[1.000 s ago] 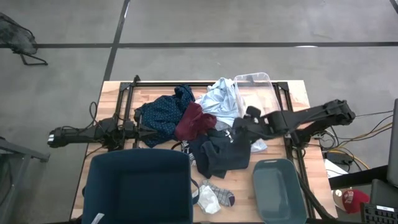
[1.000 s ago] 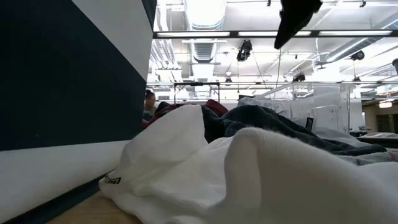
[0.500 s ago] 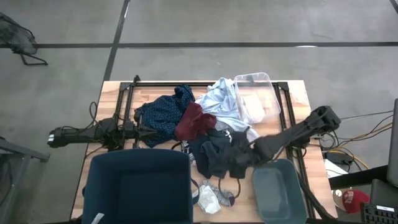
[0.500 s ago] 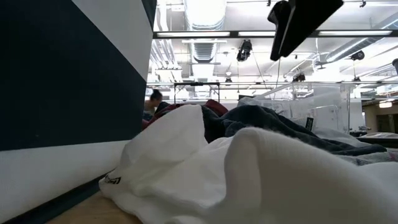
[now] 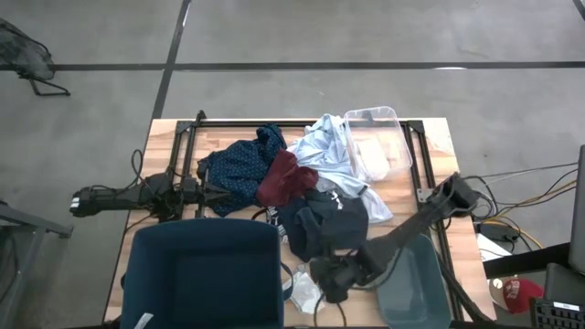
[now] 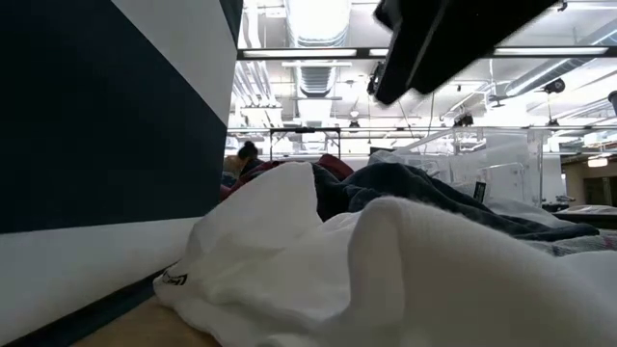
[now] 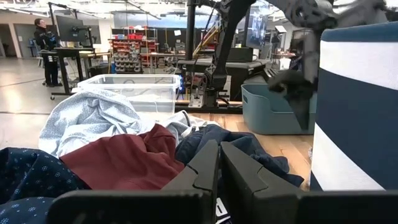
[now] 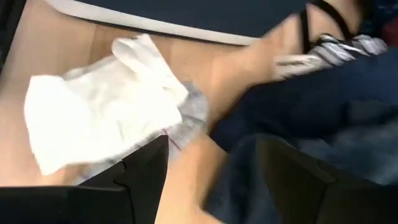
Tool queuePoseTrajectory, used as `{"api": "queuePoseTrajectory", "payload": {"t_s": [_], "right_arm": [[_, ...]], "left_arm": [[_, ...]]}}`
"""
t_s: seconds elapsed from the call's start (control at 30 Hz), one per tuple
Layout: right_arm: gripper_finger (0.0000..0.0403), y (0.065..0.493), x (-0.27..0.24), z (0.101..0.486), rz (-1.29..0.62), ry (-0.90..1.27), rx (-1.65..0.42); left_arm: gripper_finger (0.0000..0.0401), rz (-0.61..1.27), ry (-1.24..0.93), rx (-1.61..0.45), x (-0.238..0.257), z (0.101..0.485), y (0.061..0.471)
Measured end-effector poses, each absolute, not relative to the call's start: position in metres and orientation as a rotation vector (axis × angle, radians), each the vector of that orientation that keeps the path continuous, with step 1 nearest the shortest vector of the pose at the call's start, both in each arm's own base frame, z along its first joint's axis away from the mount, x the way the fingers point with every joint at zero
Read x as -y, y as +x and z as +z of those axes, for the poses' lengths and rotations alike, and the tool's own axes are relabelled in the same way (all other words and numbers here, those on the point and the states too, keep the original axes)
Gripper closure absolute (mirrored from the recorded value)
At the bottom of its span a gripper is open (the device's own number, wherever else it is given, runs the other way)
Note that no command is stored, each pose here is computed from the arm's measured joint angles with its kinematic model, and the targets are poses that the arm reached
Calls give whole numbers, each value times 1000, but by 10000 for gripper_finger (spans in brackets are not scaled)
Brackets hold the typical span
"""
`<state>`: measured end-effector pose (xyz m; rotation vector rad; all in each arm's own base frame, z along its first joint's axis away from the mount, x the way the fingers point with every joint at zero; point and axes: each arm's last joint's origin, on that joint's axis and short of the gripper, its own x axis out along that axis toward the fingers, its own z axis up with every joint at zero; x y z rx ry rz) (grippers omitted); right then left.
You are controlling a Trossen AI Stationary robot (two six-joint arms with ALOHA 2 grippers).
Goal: Pick & Place Cloths
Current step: Put the white sock into the transparent container
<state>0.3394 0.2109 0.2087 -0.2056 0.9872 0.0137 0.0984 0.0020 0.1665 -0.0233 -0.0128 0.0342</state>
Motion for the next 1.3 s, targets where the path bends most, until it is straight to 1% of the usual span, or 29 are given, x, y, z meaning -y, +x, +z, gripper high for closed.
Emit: {"api": "queuePoseTrajectory", "payload": {"t_s": [0.1,0.27,0.5,0.63,0.77,1.3], "right_arm": [[177,347,-216,194,19,-231,-1006],[191,356,-224,184,26,-247,-1015],[210,359,-230,179,41,-203,-1016],[217,364,-235,171,96,-154,-1012],[223,365,-238,162,104,-162,-1024],[270,364,-237,158,95,-164,-1037]], "left_arm": [[378,35,-23,13,-2,166,98],[378,34,-23,13,-2,166,98],[378,34,-23,12,-2,166,98],[378,34,-23,12,-2,166,98],[378,34,-23,12,-2,166,98],[378,34,-23,12,-2,166,98]]}}
